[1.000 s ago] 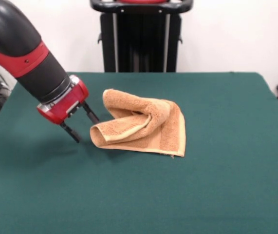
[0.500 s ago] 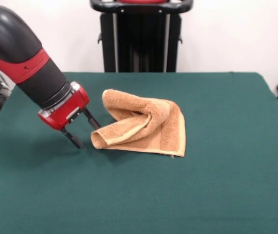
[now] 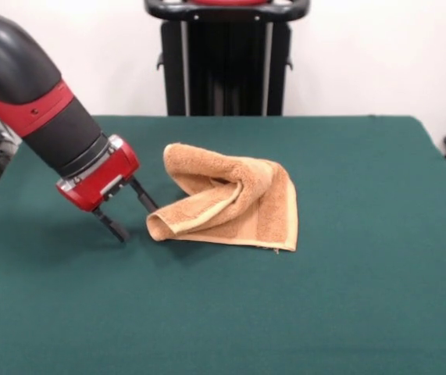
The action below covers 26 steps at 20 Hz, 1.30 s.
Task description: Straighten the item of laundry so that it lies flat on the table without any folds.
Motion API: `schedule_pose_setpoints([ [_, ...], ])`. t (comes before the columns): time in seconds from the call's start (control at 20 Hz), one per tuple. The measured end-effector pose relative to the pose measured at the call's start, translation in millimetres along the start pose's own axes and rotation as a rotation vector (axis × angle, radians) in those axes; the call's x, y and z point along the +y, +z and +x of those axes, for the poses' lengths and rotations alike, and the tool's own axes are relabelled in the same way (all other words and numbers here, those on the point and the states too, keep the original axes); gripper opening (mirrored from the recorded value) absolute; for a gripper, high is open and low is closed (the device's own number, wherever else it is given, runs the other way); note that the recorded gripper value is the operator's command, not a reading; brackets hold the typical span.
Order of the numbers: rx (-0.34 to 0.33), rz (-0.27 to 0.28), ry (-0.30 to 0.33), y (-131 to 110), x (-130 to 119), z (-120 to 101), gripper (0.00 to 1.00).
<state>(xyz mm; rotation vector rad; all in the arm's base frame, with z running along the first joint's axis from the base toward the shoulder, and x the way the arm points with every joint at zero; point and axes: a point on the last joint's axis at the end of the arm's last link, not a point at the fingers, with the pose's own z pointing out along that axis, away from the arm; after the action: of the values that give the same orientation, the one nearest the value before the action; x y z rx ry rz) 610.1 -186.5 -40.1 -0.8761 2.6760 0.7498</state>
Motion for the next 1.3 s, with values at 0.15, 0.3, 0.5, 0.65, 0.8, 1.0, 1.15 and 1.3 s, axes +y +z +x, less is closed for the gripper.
schedule_pose_setpoints([
  [0.15,0.003,0.005,-0.003,-2.3,-0.5,-1.1,1.00],
  [0.3,0.022,0.003,-0.018,-6.0,2.1,-6.6,1.00],
  [0.5,0.072,-0.015,-0.041,-12.0,8.6,-14.0,1.00],
  [0.65,0.118,-0.036,-0.054,-15.3,13.7,-16.8,1.00],
  [0.8,0.176,-0.071,-0.063,-20.8,20.5,-17.8,1.00],
  [1.0,0.220,-0.104,-0.066,-28.7,25.2,-17.7,1.00],
  [1.15,0.230,-0.113,-0.062,-33.0,24.6,-17.0,1.00],
  [1.3,0.226,-0.114,-0.058,-31.3,22.6,-17.1,1.00],
])
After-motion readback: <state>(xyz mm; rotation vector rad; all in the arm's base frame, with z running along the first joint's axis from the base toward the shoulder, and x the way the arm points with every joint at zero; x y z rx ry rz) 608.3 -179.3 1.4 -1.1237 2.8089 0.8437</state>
